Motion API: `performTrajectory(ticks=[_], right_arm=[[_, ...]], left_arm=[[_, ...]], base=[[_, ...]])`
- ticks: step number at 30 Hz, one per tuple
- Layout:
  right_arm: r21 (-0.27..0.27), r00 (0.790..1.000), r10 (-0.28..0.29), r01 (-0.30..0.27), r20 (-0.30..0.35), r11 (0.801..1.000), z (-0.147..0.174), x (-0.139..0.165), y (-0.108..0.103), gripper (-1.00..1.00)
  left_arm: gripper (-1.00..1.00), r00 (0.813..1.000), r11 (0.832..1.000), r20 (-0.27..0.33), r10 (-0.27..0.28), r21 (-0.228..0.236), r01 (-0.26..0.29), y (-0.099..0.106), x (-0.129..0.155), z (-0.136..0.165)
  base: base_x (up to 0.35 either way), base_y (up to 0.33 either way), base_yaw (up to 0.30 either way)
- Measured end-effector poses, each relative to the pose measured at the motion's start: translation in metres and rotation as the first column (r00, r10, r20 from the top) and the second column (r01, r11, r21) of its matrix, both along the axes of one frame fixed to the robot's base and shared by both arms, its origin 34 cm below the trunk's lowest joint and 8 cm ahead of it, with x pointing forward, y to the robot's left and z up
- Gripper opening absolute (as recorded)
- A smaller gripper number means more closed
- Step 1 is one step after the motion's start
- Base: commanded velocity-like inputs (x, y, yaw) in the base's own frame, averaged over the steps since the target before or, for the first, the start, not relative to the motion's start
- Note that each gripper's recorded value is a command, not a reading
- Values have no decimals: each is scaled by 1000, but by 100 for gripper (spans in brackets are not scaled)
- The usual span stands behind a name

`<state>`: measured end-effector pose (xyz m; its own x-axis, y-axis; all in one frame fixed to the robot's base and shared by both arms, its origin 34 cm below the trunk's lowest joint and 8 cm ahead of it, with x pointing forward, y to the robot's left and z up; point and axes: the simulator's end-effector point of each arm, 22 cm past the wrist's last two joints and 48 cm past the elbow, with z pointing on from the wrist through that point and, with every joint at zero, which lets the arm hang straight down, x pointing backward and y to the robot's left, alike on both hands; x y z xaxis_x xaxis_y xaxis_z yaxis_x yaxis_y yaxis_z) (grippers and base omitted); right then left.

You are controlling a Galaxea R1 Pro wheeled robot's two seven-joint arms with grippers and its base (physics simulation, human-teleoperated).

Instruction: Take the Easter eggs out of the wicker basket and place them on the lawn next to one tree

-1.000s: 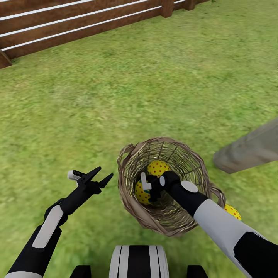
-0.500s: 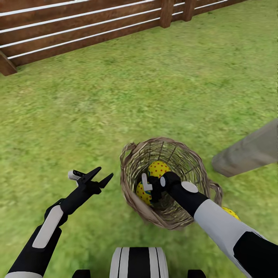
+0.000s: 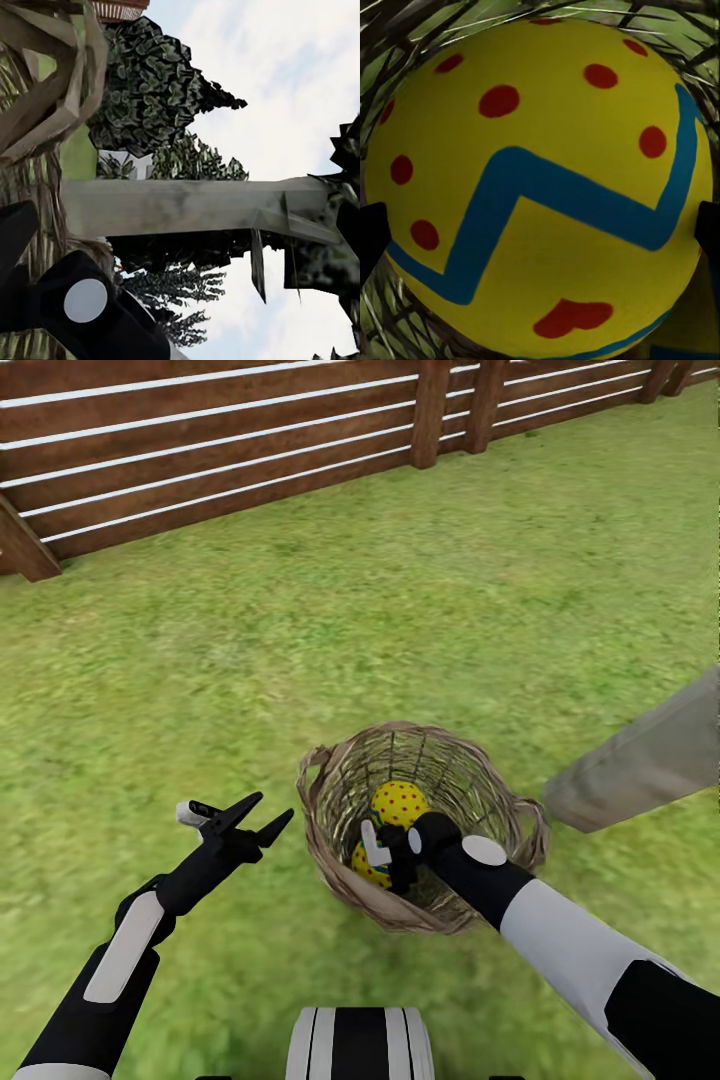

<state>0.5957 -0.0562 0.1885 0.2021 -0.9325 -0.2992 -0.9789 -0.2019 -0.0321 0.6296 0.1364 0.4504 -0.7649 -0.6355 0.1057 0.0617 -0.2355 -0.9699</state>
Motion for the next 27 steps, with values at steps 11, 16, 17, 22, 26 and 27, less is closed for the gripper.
performTrajectory(ticks=[11, 16, 17, 22, 26, 27], right_arm=[[1, 999, -1, 1, 43, 1000, 24, 13, 0, -100], [0, 998, -2, 2, 64, 1000, 36, 19, -1, -100], [-1, 998, -1, 1, 69, 1000, 38, 20, -1, -100], [2, 996, 0, 0, 89, 1000, 50, 26, 0, -100], [-1, 995, 0, 0, 101, 1000, 58, 29, -2, -100], [-4, 995, 4, -4, 96, 1000, 60, 28, -3, -100]], left_arm=[[100, 999, 1000, 44, -1, 1, 1, 0, 1, 25], [100, 998, 1000, 65, -1, 2, 1, 0, 2, 37], [100, 998, 1000, 68, -1, 2, 1, 0, 2, 39], [100, 996, 1000, 86, -28, -3, 28, -10, -2, 51], [100, 994, 999, 102, -32, -3, 32, -12, -3, 60], [100, 994, 999, 106, -32, -3, 32, -12, -3, 62]], base=[[0, 0, 0], [0, 0, 0], [0, 0, 0], [0, 0, 0], [0, 0, 0], [0, 0, 0]])
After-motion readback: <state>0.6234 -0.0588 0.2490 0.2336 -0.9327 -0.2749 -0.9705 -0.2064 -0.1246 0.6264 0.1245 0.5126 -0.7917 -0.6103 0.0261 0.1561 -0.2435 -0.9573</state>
